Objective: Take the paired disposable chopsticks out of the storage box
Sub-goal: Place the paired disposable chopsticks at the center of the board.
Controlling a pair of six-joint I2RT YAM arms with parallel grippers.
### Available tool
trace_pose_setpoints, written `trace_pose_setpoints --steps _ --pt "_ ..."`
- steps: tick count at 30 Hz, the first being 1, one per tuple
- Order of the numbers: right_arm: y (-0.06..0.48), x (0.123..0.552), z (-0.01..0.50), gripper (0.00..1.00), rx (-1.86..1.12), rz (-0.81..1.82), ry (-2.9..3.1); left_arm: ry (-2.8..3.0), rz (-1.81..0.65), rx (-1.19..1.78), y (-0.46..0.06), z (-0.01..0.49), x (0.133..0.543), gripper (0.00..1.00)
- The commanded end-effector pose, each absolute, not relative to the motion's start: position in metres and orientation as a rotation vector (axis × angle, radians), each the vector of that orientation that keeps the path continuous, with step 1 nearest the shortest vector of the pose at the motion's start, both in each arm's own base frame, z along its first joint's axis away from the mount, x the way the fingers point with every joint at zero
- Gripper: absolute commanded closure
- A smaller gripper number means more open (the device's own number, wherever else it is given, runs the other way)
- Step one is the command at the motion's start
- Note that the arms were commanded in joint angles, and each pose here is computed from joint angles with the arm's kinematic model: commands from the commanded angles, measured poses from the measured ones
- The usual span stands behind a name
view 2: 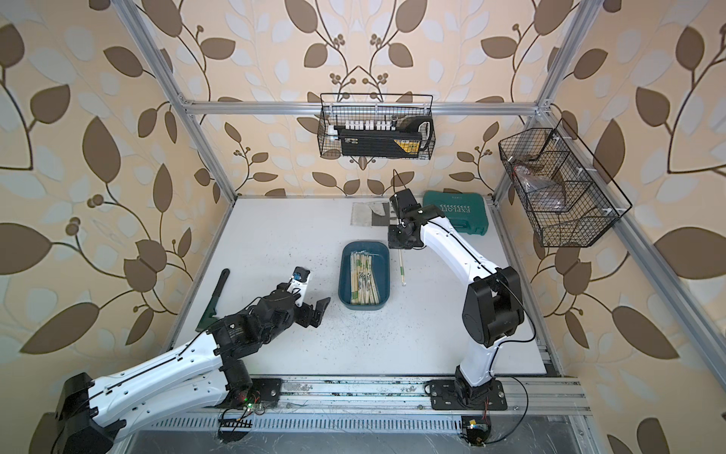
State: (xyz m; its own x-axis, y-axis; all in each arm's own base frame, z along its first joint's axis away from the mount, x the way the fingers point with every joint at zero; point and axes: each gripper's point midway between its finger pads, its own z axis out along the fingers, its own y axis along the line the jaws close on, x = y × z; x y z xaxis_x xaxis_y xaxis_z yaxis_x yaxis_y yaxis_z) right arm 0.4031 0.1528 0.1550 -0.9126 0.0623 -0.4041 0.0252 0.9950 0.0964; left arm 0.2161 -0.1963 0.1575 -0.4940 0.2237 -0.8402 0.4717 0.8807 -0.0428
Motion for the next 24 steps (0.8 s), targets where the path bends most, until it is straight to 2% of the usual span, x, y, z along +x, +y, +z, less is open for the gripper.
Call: trace_pose_setpoints --steps 1,10,24 --pt "0.142 0.398 0.126 1.00 0.149 0.017 2.770 2.083 -0.356 0.472 -0.202 0.173 0.221 0.01" --pt "0.150 0.399 0.070 1.00 0.185 0.046 2.842 2.078 -0.359 0.462 -0.201 0.173 0.222 0.01" --pt "0.147 0.399 0.018 1.00 0.190 0.008 2.913 2.090 -0.361 0.460 -0.203 0.169 0.222 0.01"
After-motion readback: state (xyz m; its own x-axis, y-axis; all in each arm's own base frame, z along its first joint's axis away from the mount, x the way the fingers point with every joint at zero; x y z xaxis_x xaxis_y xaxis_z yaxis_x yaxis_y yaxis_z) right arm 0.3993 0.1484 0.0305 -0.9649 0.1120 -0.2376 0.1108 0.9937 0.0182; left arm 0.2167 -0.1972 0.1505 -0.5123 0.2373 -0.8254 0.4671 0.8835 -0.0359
